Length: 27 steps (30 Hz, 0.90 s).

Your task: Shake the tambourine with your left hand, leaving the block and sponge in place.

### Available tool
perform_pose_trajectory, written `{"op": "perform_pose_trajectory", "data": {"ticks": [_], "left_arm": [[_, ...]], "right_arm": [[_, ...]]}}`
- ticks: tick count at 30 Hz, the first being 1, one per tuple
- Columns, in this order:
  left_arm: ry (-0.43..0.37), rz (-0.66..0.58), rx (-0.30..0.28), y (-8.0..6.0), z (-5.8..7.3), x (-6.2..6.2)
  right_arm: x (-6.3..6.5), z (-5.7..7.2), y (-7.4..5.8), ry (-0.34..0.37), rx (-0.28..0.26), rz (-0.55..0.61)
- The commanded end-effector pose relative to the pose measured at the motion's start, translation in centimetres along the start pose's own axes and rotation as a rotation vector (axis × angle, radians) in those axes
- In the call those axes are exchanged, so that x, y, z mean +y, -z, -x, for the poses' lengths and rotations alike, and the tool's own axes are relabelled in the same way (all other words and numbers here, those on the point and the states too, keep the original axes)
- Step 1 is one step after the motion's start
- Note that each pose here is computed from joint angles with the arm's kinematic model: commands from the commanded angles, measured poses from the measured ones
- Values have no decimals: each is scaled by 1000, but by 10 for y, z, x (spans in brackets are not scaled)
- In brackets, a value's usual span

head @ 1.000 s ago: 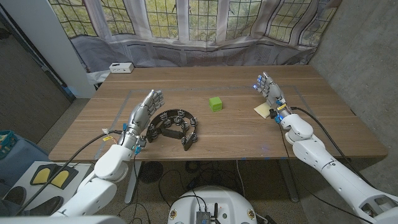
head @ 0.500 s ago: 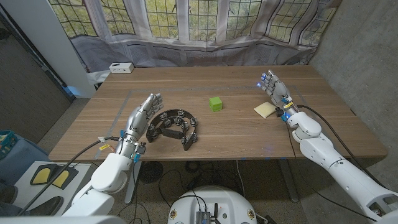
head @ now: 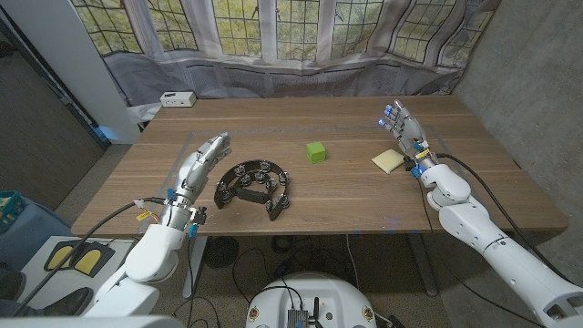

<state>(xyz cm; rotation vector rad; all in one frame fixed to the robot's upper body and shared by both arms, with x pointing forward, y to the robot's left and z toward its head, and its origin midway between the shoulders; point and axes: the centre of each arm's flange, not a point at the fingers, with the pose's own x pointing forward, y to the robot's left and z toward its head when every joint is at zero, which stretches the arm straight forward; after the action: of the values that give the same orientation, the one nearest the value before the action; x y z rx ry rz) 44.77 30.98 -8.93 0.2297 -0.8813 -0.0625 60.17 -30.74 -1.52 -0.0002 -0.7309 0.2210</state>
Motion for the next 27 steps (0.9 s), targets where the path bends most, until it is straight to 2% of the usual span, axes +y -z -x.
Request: {"op": "perform_pose_trajectory", "data": {"ticks": [1, 5, 14, 27], "left_arm": [[-92, -189, -67, -8, 6, 10], [-90, -265, -91, -15, 4, 12], [-82, -385, -94, -24, 7, 15], [-98, -619, -117, -41, 17, 9]], "right_arm": [[12, 13, -8, 23, -11, 14], [15, 17, -10, 35, -13, 13], [21, 21, -10, 34, -9, 15], [26, 25, -15, 24, -4, 20]]}}
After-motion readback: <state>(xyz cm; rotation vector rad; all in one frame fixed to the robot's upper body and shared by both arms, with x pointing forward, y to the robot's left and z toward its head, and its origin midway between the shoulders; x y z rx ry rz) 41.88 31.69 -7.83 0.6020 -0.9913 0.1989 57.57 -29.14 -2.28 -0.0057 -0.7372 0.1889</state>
